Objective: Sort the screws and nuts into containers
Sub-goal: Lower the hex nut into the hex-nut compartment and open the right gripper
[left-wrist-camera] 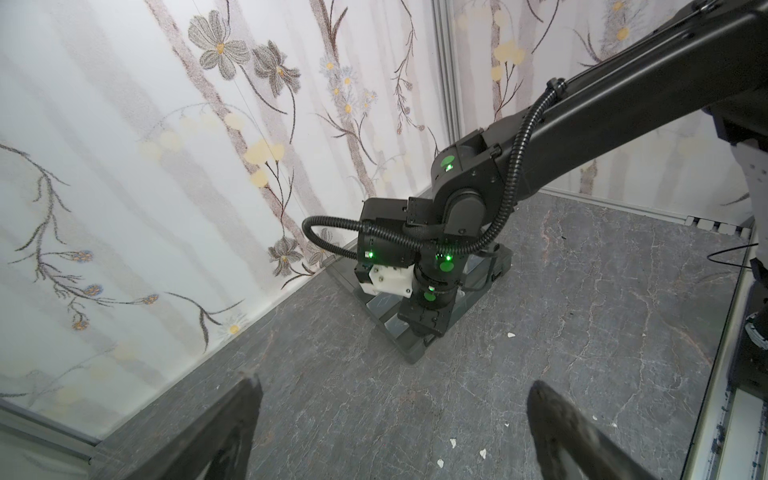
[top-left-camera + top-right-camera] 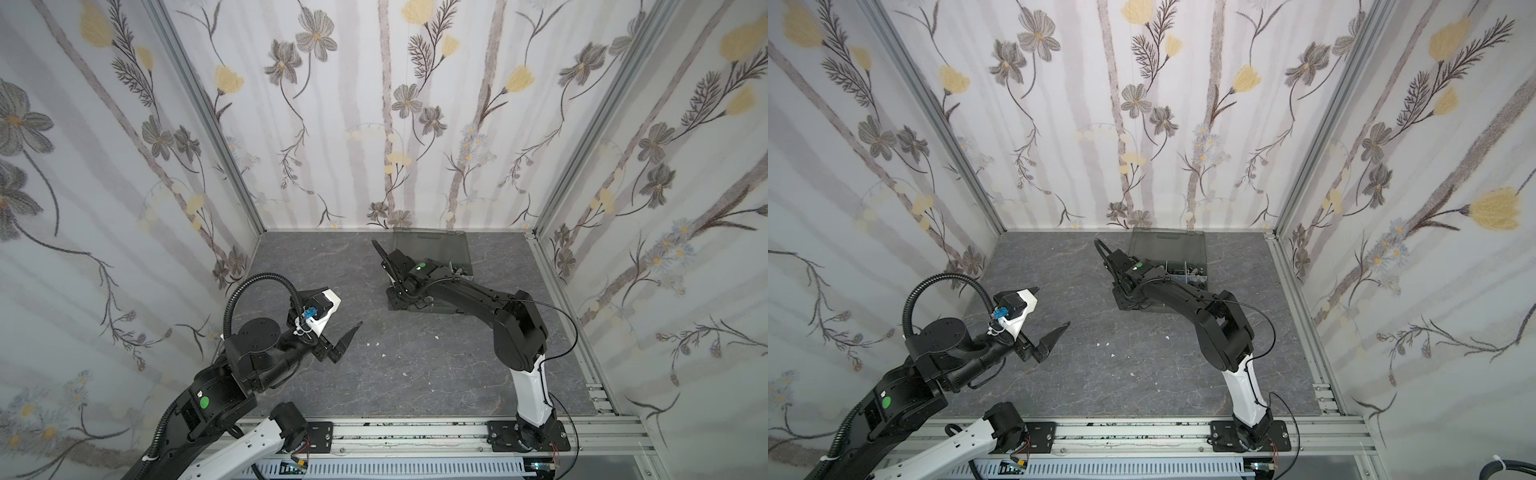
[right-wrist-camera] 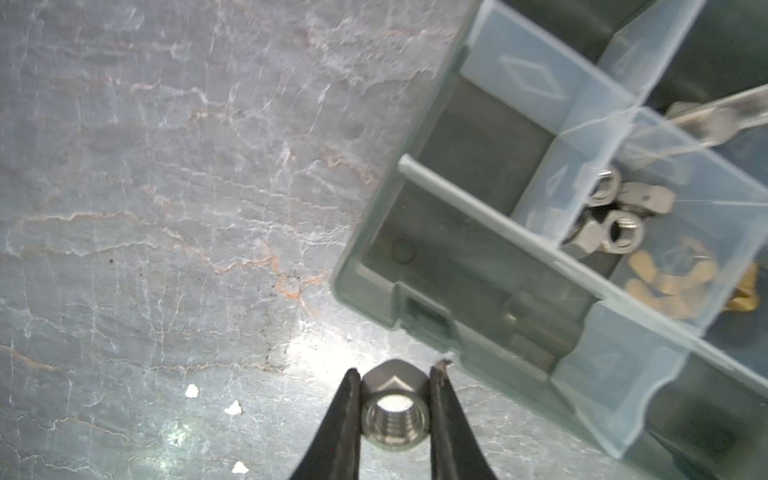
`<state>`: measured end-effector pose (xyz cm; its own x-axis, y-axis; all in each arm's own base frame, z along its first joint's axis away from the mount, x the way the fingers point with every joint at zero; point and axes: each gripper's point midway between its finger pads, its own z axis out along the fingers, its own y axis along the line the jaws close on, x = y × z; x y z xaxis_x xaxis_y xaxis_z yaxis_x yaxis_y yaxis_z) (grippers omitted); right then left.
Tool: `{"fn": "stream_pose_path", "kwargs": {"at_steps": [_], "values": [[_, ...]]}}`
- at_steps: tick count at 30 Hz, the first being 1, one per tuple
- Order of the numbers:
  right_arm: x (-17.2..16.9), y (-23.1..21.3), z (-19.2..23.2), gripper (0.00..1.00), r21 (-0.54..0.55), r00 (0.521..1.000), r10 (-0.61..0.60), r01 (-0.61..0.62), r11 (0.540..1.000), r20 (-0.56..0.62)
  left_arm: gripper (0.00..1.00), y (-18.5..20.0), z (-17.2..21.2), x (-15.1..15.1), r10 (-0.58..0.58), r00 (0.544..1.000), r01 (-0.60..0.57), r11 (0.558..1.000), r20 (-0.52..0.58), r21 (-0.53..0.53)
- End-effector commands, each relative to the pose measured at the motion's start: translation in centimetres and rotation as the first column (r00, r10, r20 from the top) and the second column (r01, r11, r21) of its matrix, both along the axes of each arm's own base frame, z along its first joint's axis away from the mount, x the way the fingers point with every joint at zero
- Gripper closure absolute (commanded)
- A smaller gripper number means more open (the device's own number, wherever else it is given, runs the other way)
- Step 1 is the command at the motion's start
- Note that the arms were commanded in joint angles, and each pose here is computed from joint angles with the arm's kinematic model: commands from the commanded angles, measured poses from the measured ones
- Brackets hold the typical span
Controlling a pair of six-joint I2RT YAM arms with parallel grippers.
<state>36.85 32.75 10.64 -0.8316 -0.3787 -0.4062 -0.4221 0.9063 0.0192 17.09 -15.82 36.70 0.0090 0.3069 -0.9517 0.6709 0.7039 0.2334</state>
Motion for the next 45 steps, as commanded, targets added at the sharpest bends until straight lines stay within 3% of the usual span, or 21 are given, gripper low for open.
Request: {"fn": "stream_pose_path", "kwargs": {"at_steps": [1,8,14,33,45], "values": [[1.9,-2.3,1.5,0.83,-0.04,0.999,-0.015,0.017,0.999,0.053,0.0,-0.4,0.8,0.4,0.001,0.999,0.0,1.0,0.035,-0.011],[6.4,-4.8,3.0,0.83,-0.039,0.989,-0.066,0.072,0.997,0.129,0.0,-0.8,0.8,0.9,0.005,0.999,-0.005,1.0,0.034,-0.002],[8.9,-6.1,1.9,0.83,-0.057,0.985,-0.091,0.101,0.993,0.149,0.0,-1.0,1.0,1.2,0.011,0.999,-0.011,1.0,0.033,-0.005],[8.9,-7.6,-3.2,0.83,-0.143,0.992,-0.092,0.105,0.984,0.092,0.0,-1.1,1.7,1.2,0.012,0.999,-0.01,0.998,0.037,-0.059],[8.7,-7.5,-2.4,0.62,-0.124,0.991,-0.09,0.103,0.987,0.101,0.0,-0.8,3.1,1.3,0.036,0.998,-0.027,0.989,0.055,-0.146]]}}
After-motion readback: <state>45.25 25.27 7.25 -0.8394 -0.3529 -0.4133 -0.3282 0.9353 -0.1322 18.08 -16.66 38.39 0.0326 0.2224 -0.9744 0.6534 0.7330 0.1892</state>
